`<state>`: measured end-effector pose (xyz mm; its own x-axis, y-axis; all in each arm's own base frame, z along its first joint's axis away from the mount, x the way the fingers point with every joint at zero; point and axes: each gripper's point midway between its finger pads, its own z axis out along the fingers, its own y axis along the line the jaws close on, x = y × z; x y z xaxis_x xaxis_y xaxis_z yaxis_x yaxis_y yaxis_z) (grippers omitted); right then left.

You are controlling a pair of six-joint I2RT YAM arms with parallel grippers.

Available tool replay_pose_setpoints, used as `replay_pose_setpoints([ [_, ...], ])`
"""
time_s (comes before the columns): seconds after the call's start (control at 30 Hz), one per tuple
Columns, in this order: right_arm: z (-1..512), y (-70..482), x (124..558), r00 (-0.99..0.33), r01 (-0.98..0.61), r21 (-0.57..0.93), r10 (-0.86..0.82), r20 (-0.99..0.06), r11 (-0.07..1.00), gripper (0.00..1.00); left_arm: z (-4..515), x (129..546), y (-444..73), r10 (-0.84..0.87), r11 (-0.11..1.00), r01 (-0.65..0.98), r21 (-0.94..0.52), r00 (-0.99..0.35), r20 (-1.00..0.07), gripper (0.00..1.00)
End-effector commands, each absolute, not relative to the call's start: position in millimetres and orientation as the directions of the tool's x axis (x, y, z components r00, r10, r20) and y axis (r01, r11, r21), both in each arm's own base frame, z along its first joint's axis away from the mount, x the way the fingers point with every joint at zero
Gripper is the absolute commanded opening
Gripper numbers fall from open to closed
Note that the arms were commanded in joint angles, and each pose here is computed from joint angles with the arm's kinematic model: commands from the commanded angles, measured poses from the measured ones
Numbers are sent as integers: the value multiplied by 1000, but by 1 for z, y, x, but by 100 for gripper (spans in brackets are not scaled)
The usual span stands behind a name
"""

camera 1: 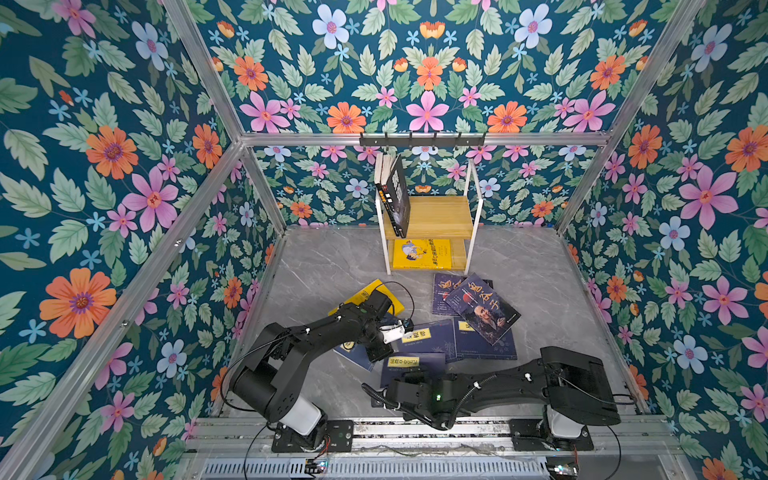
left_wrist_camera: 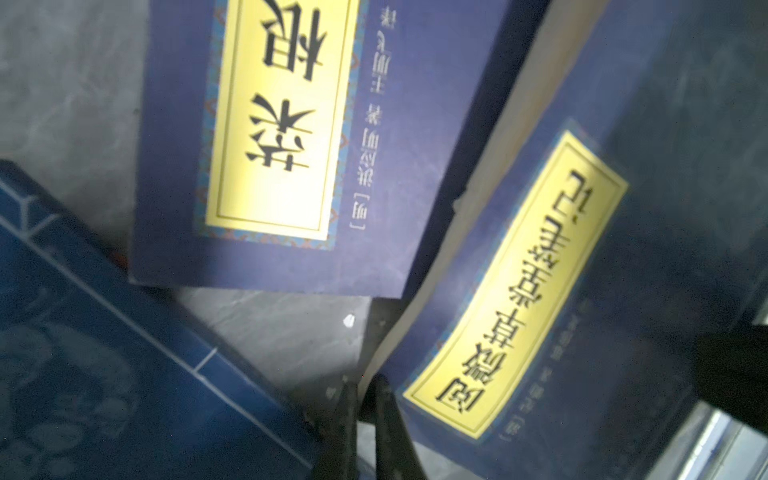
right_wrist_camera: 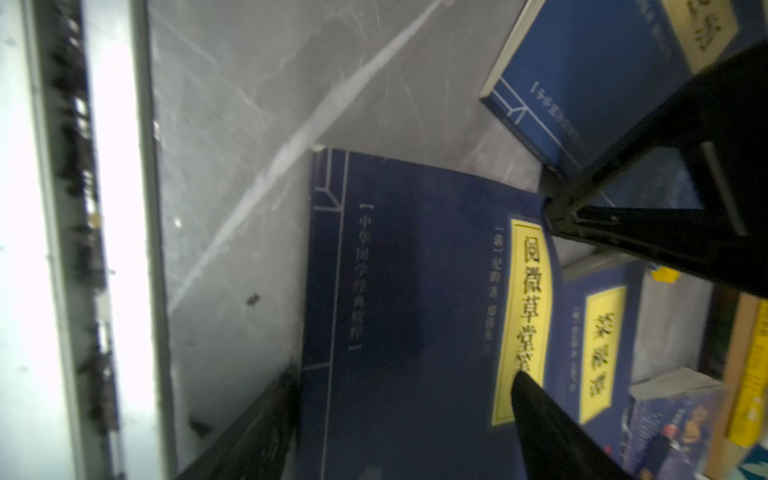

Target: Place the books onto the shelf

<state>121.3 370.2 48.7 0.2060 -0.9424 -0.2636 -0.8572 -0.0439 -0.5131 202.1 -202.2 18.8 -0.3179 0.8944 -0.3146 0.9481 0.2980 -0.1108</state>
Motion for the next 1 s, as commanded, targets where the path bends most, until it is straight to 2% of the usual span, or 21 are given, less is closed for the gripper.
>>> replay_pose_setpoints([
  [0.0, 75, 370, 143, 267, -753, -655, -938, -221, -60, 78, 10, 191, -196, 905, 295, 945, -138, -323, -277, 12],
  [0.27, 84, 372, 152, 316, -693, -717, -924, -215, -70, 74, 11, 188, -197, 903, 289, 946, -143, -320, -286, 13],
  [0.37, 82, 369, 154, 311, -692, -718, -928, -204, -74, 69, 10, 187, -196, 903, 289, 946, -144, -320, -285, 13],
  [0.67, 98, 370, 160, 344, -656, -753, -909, -235, -54, 39, 13, 188, -197, 901, 287, 948, -136, -315, -298, 13],
  [0.8, 105, 369, 160, 363, -660, -749, -900, -242, -65, 15, 18, 190, -198, 894, 293, 948, -123, -317, -318, 15],
  [0.9, 109, 365, 160, 359, -675, -735, -901, -245, -69, 2, 28, 195, -201, 874, 312, 944, -111, -330, -356, 18],
  [0.97, 111, 363, 160, 358, -683, -727, -899, -252, -68, 0, 37, 200, -204, 850, 335, 936, -110, -350, -393, 23],
])
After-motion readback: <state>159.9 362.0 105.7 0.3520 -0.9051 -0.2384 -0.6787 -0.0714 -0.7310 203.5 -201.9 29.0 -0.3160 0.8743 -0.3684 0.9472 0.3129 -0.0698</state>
